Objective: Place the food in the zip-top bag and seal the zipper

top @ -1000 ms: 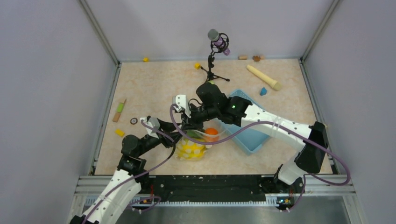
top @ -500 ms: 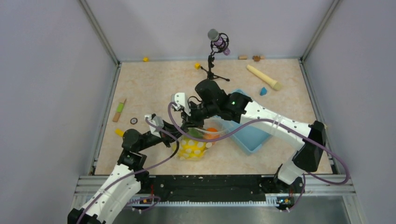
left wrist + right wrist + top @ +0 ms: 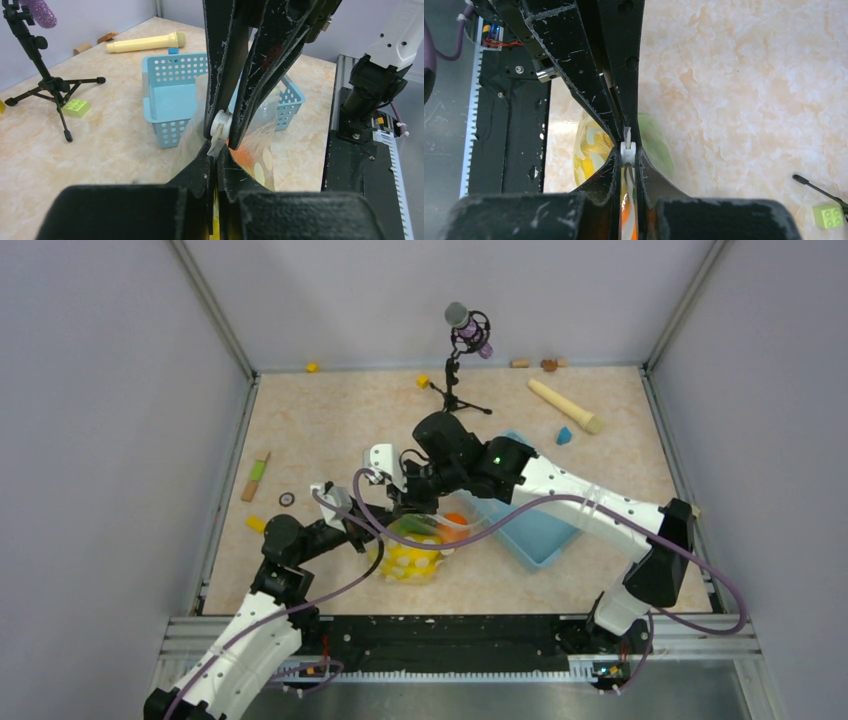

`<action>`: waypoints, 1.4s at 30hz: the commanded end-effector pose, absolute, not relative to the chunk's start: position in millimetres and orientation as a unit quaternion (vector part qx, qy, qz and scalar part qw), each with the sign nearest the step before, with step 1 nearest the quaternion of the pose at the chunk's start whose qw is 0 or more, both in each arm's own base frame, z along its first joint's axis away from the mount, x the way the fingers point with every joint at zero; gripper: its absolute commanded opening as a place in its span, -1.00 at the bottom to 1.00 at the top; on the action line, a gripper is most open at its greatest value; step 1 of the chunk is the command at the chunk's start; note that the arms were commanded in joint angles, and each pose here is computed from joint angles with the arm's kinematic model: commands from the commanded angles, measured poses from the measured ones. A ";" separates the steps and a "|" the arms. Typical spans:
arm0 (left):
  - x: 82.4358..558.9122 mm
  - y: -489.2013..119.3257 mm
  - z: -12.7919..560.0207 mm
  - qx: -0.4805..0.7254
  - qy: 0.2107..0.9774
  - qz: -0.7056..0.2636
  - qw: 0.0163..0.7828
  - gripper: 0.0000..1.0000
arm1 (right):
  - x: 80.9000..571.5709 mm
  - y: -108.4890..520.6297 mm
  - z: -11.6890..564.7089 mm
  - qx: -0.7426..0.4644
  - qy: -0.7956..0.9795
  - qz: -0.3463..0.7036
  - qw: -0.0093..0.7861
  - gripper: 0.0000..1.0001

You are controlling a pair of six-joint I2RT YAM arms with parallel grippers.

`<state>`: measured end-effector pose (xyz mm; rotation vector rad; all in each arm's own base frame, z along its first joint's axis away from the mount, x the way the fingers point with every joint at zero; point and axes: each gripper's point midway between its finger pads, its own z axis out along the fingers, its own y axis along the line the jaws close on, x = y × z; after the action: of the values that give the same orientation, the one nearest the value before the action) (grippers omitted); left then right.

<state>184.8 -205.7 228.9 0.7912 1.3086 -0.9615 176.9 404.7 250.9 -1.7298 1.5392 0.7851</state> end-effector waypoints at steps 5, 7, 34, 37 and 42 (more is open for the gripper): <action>196.9 -192.7 248.3 0.302 0.555 -0.386 0.672 -1.00 | 189.1 384.5 234.5 -0.651 0.642 0.242 0.326 -1.00; 194.9 -191.4 248.6 0.300 0.550 -0.385 0.678 -1.00 | 194.0 379.9 234.9 -0.642 0.652 0.227 0.333 -1.00; 215.7 -162.9 254.2 0.199 0.565 -0.340 0.725 -1.00 | 258.1 308.3 221.2 -0.550 0.742 0.096 0.371 -1.00; 215.3 -163.7 253.1 0.202 0.566 -0.341 0.723 -1.00 | 254.8 306.4 225.7 -0.550 0.739 0.102 0.374 -1.00; 203.0 -176.2 251.6 0.251 0.553 -0.360 0.708 -1.00 | 222.0 338.9 235.5 -0.592 0.688 0.220 0.358 -1.00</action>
<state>201.0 -182.5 233.7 0.5491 1.3145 -0.8535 208.7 386.7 235.1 -1.5307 1.6845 0.6368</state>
